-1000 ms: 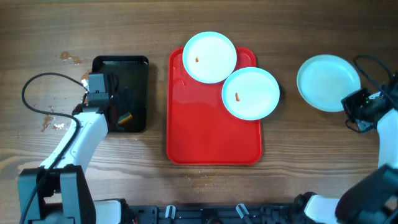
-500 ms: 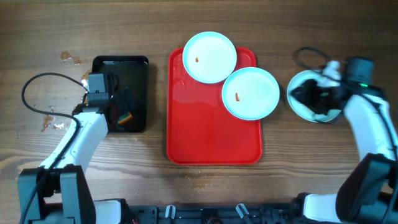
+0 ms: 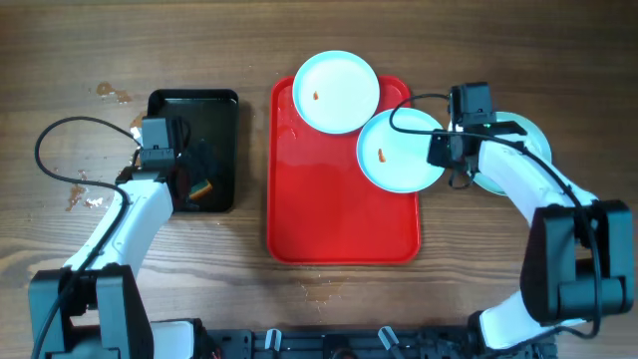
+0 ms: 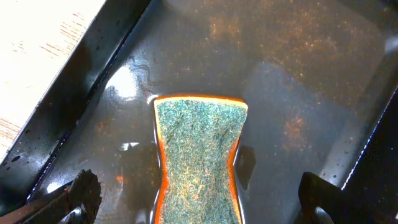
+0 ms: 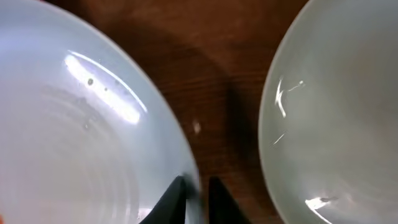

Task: Clean dirty plates on tray and stack at the side
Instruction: 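Move right gripper back and grip the front plate rim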

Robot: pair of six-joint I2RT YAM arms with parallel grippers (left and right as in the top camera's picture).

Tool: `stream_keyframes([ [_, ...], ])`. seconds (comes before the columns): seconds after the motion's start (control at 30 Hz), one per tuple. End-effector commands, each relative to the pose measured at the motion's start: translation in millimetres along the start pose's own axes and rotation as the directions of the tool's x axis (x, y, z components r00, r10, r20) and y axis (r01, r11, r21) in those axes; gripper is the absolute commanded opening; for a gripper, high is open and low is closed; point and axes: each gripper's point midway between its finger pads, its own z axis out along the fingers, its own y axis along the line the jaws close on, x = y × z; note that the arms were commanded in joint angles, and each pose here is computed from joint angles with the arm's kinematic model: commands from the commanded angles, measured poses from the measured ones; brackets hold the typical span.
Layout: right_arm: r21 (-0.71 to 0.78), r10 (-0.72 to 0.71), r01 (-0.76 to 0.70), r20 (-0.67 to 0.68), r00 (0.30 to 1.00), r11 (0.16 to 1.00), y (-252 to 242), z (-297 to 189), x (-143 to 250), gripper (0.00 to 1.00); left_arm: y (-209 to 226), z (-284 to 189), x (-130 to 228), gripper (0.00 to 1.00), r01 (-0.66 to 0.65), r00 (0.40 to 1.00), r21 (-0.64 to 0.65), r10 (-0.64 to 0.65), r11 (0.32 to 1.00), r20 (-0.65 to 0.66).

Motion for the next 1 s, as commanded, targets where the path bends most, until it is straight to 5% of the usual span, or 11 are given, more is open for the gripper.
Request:
stream_keyframes([
  [0.0,-0.023,0.008,-0.010,-0.068,0.998,1.000,1.6,-3.6,15.9,0.04,2.9,3.0,4.0,1.00,-0.002,1.000,-0.004,0.001,1.000,-0.013],
  [0.2,-0.123,0.027,-0.038,-0.095,0.995,0.992,15.8,-62.3,35.1,0.04,2.9,3.0,4.0,1.00,-0.002,1.000,-0.004,0.001,1.000,-0.013],
  [0.47,-0.167,0.004,-0.048,-0.255,0.967,0.985,75.6,-61.9,87.1,0.04,2.9,3.0,4.0,1.00,-0.002,1.000,-0.004,0.001,1.000,-0.013],
  [0.6,-0.146,0.079,-0.122,-0.272,0.959,0.982,83.4,-63.2,92.0,0.33,2.9,3.0,4.0,1.00,-0.002,1.000,-0.004,0.001,1.000,-0.013],
  [0.67,-0.149,0.073,-0.117,-0.268,0.961,0.982,83.7,-63.2,91.1,0.38,2.9,3.0,4.0,1.00,-0.002,1.000,-0.004,0.001,1.000,-0.013],
  [0.83,-0.346,-0.291,0.265,-0.024,0.957,0.900,110.0,-89.6,60.3,0.28,2.9,3.0,4.0,1.00,-0.001,1.000,-0.004,0.001,1.000,-0.013],
  [0.97,-0.408,-0.290,0.361,0.226,0.930,0.838,120.7,-151.7,33.5,0.34,2.9,3.0,4.0,1.00,-0.002,1.000,-0.004,0.001,1.000,-0.013],
])
